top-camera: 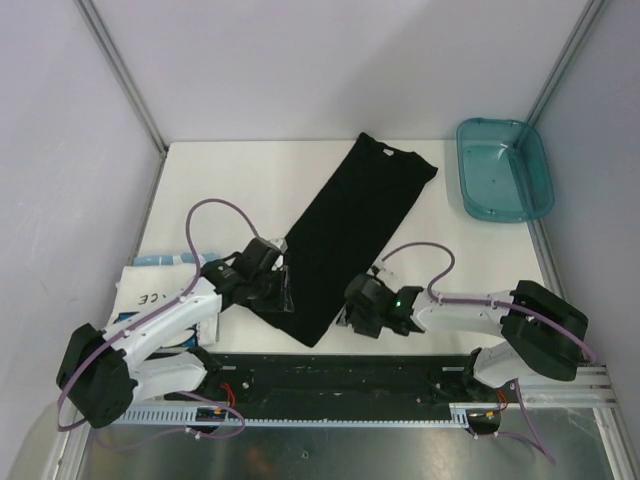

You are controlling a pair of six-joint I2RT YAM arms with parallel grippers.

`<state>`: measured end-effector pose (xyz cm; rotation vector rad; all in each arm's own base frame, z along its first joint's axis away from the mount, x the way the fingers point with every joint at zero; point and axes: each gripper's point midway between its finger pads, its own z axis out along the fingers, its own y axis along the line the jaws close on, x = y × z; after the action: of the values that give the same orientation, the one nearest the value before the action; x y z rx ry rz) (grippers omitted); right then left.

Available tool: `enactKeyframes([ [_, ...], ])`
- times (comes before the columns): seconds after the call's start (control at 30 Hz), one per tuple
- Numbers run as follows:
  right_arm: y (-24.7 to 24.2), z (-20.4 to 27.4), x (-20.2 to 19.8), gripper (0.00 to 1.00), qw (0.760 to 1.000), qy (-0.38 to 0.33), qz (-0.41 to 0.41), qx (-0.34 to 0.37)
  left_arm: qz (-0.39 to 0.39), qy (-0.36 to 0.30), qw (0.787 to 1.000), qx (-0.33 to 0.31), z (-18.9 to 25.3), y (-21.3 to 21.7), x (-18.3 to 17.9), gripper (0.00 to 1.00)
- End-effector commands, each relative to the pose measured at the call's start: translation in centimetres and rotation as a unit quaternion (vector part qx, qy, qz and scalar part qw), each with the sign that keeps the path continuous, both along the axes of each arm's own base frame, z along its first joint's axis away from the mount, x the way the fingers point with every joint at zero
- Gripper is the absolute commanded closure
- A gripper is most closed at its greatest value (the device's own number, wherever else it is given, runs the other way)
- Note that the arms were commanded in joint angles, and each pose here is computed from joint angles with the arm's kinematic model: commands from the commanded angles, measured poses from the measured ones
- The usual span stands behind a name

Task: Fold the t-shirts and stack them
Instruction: Grab the bottom of the folded rectangular tshirt with both arms

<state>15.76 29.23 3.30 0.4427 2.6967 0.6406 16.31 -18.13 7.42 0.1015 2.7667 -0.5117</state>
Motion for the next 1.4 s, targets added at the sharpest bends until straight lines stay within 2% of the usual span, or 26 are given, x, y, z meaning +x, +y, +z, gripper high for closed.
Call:
enactKeyframes([
  [0.0,3.1,0.8,-1.1,0.43,0.993,0.001,-0.090,0.083,0.012,-0.027,0.999,-0.028,2.7,-0.3,0.9,0.65],
  [0.2,5.9,0.6,-3.0,0.44,0.985,-0.002,-0.117,0.123,0.032,-0.038,0.998,-0.033,3.2,0.8,1.3,0.65],
  [0.33,6.4,0.9,-3.5,0.50,0.982,-0.008,-0.131,0.135,0.041,-0.040,0.998,-0.032,3.4,1.6,1.3,0.65],
  [0.63,7.8,-0.3,-4.6,0.51,0.979,0.021,-0.139,0.151,0.045,-0.038,0.998,-0.022,3.1,2.5,1.3,0.65],
  [0.83,7.6,-1.4,-5.4,0.58,0.978,0.031,-0.150,0.138,0.046,-0.038,0.998,-0.020,3.1,2.8,1.5,0.66],
  [1.0,7.0,-2.2,-6.0,0.71,0.981,0.039,-0.150,0.117,0.047,-0.038,0.998,-0.016,3.1,3.0,1.7,0.66],
  [1.13,6.4,-3.2,-6.4,0.91,0.984,0.044,-0.143,0.094,0.053,-0.034,0.998,-0.010,2.7,3.3,1.8,0.65],
  [1.2,6.3,-3.4,-6.4,0.97,0.986,0.042,-0.136,0.086,0.066,-0.033,0.997,-0.002,2.3,3.8,1.9,0.64],
  [1.37,4.0,-3.7,-6.3,1.00,0.990,0.035,-0.130,0.031,0.150,-0.042,0.988,0.014,2.5,5.9,3.2,0.61],
])
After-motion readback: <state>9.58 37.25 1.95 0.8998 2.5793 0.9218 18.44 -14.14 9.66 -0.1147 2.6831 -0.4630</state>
